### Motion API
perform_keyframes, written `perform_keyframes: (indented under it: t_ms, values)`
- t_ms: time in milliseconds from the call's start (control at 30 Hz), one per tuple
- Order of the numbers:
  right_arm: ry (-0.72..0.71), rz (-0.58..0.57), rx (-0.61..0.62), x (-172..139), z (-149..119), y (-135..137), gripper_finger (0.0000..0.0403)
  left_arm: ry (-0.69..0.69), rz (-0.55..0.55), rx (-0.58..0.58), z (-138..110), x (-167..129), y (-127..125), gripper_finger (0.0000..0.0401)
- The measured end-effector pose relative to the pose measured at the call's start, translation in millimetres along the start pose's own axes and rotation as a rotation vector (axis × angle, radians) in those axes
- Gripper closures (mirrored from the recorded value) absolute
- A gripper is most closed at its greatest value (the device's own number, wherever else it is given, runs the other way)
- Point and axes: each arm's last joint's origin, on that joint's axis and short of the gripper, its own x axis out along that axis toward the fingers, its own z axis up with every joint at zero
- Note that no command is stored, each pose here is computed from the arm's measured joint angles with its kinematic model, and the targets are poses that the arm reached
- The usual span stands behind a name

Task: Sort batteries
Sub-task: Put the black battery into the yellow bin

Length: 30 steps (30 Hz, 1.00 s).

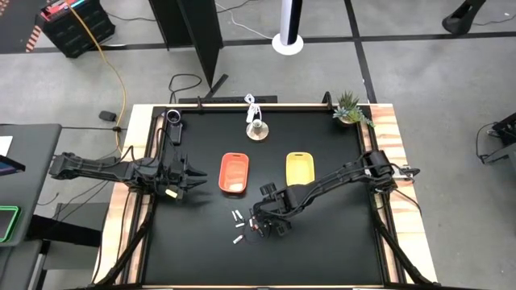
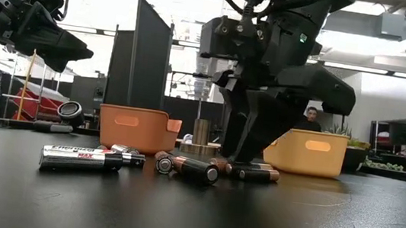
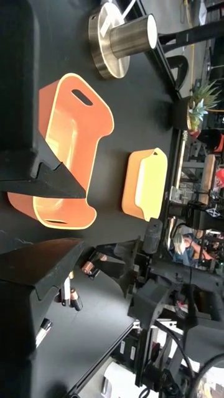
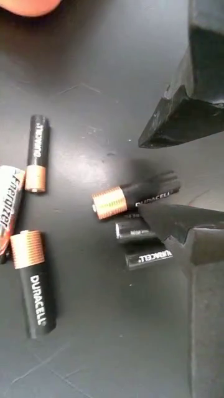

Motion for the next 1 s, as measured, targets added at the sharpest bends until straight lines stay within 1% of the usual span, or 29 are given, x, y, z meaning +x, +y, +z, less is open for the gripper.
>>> perform_keyframes:
  t_ms: [67,167,567,800,900,1000]
  values:
    - [-0.016,-0.003,0.002,2,2,0,0.0230,0.001,0.000,0.000,0,0,0,0.0291]
    - [0.019,-0.001,-0.004,5,-1,1,0.0230,0.000,0.000,0.000,0,0,0,0.0291]
    - [0.015,-0.004,-0.003,6,-1,-3,0.0234,0.000,0.003,0.008,0,0,0,0.0291]
    - [0.009,-0.016,0.037,8,-3,-20,0.0236,0.000,0.004,0.010,0,0,0,0.0291]
    - [0.007,0.011,0.046,15,-3,-22,0.0237,0.000,0.005,0.010,0,0,0,0.0291]
    - [0.018,0.039,0.035,24,-3,-18,0.0237,0.000,0.010,0.009,0,0,0,0.0291]
